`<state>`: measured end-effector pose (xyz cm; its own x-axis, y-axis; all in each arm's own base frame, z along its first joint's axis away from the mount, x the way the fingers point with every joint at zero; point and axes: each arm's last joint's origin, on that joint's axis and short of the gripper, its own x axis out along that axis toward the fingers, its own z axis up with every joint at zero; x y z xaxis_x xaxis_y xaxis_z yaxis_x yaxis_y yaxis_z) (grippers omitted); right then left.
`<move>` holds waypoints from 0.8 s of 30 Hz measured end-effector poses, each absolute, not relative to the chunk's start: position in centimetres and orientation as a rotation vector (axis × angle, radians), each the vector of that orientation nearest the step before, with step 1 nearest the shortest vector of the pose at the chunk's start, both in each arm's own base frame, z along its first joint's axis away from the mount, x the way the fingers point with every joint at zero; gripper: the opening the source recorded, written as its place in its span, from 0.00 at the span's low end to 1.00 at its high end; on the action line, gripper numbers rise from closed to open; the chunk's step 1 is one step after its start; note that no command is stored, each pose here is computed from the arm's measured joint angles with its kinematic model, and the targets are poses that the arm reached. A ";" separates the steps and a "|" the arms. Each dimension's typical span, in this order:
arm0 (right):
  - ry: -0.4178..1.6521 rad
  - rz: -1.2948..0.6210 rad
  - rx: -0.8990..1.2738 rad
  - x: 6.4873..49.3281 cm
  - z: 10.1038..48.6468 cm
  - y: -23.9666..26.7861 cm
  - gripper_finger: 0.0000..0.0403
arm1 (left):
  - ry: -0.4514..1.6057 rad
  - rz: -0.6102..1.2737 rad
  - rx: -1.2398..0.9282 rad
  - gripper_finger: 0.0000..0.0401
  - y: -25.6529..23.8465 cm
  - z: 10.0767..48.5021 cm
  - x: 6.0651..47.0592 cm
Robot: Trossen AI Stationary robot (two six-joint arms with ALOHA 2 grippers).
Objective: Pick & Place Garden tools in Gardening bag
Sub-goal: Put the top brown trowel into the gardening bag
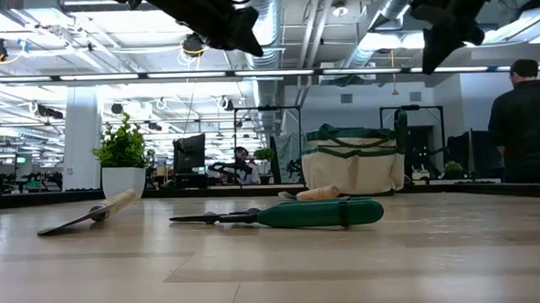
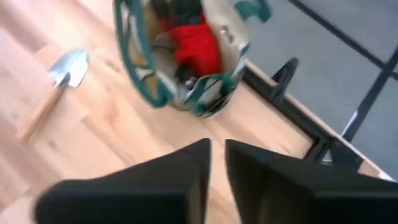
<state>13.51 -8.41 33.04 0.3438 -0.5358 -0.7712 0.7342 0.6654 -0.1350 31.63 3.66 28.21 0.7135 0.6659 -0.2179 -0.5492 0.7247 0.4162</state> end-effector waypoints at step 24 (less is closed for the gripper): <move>0.378 -0.285 0.155 10.2 25.6 0.2 0.00 | 0.387 -0.108 0.510 0.00 2.0 21.7 32.4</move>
<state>10.17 0.23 25.56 0.8904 -0.2443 -0.3841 0.3018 0.9485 0.0964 32.44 1.98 21.66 0.9220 -0.0050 -0.3871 0.1958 0.8686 0.4551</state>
